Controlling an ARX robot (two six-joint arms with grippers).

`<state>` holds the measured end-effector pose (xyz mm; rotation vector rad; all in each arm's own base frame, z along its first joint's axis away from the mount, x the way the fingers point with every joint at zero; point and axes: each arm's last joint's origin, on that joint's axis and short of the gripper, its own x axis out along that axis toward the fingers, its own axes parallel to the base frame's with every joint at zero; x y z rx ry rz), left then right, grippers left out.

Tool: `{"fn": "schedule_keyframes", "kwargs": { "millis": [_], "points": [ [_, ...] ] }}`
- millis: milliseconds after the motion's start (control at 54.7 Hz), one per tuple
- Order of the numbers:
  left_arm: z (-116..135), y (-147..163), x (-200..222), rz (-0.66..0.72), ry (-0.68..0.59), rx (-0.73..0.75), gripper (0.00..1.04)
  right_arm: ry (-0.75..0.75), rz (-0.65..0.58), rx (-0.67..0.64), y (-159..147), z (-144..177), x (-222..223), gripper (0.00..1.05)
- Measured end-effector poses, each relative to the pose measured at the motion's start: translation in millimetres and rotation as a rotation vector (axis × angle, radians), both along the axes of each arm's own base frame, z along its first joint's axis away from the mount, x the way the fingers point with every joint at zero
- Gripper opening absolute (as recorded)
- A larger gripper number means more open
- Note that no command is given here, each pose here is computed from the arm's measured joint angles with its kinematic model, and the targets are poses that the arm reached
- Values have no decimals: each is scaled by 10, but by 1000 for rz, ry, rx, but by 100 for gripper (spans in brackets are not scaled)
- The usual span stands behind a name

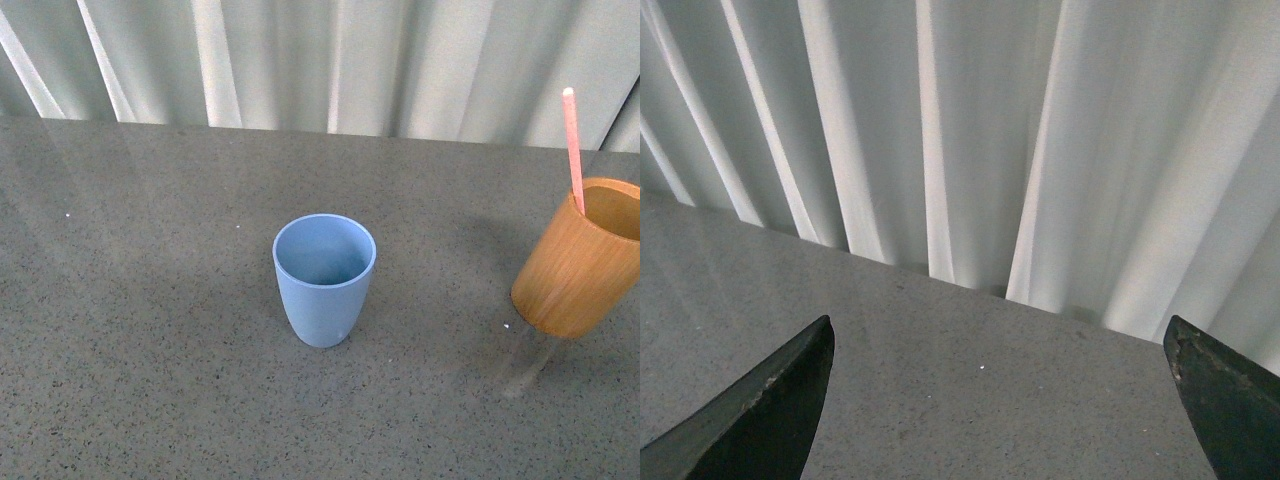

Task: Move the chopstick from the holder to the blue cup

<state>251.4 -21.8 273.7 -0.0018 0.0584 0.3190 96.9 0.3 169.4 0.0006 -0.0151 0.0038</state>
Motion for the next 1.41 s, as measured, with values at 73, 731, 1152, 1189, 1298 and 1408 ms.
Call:
{"fn": "schedule_keyframes", "kwargs": {
  "millis": [73,731,1152,1189,1298,1408],
  "points": [
    [-68,3,10,-93,-7,-1,93,0,0,0,0,0,0,95],
    [-755,214,-766,-319,-56,-4,4,0,-3,0,-1,0,0,95],
    [-936,215,-1056,-319,-51,-4,4,0,-3,0,-1,0,0,95],
    [-943,215,-1072,-319,-51,-4,4,0,-3,0,-1,0,0,95],
    [-963,216,-1121,-319,-54,-4,4,0,-3,0,-1,0,0,95],
    [-985,216,-1167,-319,-53,-4,4,0,-3,0,-1,0,0,95]
  ]
}}
